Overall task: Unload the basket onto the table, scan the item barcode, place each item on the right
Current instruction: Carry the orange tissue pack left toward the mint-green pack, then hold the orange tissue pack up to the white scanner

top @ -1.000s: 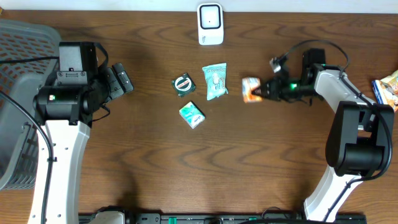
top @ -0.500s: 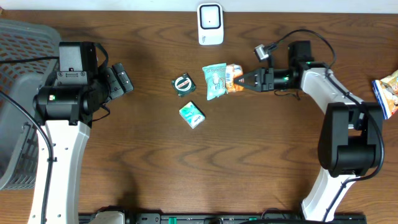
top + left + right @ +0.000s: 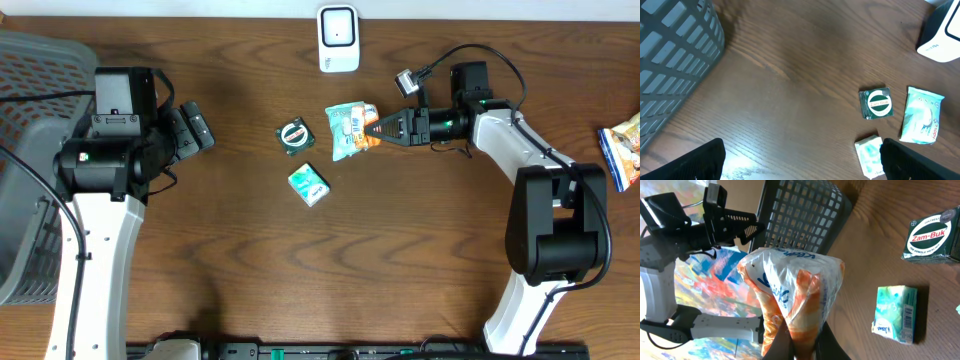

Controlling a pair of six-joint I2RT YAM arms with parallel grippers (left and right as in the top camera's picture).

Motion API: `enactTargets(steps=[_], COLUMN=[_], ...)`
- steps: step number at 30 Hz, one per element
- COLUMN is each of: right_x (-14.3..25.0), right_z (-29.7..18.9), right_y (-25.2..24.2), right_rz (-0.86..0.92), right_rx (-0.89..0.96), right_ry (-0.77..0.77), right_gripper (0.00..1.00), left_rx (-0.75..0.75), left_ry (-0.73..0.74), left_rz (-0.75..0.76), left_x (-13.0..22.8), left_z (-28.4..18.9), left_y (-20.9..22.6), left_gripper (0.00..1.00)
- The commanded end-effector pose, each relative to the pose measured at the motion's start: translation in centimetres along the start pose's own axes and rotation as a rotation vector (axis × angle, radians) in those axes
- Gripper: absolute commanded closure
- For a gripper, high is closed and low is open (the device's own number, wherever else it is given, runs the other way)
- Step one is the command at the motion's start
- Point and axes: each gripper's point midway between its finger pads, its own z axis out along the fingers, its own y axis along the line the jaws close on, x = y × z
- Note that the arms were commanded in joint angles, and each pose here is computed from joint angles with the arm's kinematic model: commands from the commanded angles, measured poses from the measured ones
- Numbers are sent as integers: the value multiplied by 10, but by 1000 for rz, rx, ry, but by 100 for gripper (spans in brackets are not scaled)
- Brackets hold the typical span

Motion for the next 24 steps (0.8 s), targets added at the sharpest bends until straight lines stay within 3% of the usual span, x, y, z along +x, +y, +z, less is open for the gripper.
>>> enactTargets(steps=[1, 3, 7, 13, 18, 24], right_x=[-2, -1, 9, 18, -21, -105], right_z=[6, 11, 20, 15, -13, -20], right_y=[14, 0, -59, -113, -109, -80], right_rz=[-18, -11, 99, 30, -203, -722], right_rx=[-35, 48, 410, 886, 1226, 1487], right_ry=[15, 23, 44, 108, 160, 164], right_gripper=[99, 99, 99, 99, 99, 99], left_rx=[-17, -17, -17, -17, -17, -17], left_ry=[-9, -9, -9, -9, -9, -9], left_rz=[2, 2, 2, 3, 2, 2], left_x=[-2, -2, -2, -2, -2, -2], left_z=[0, 0, 0, 0, 0, 0], left_y=[4, 4, 4, 4, 4, 4], left_gripper=[2, 3, 2, 2, 2, 2])
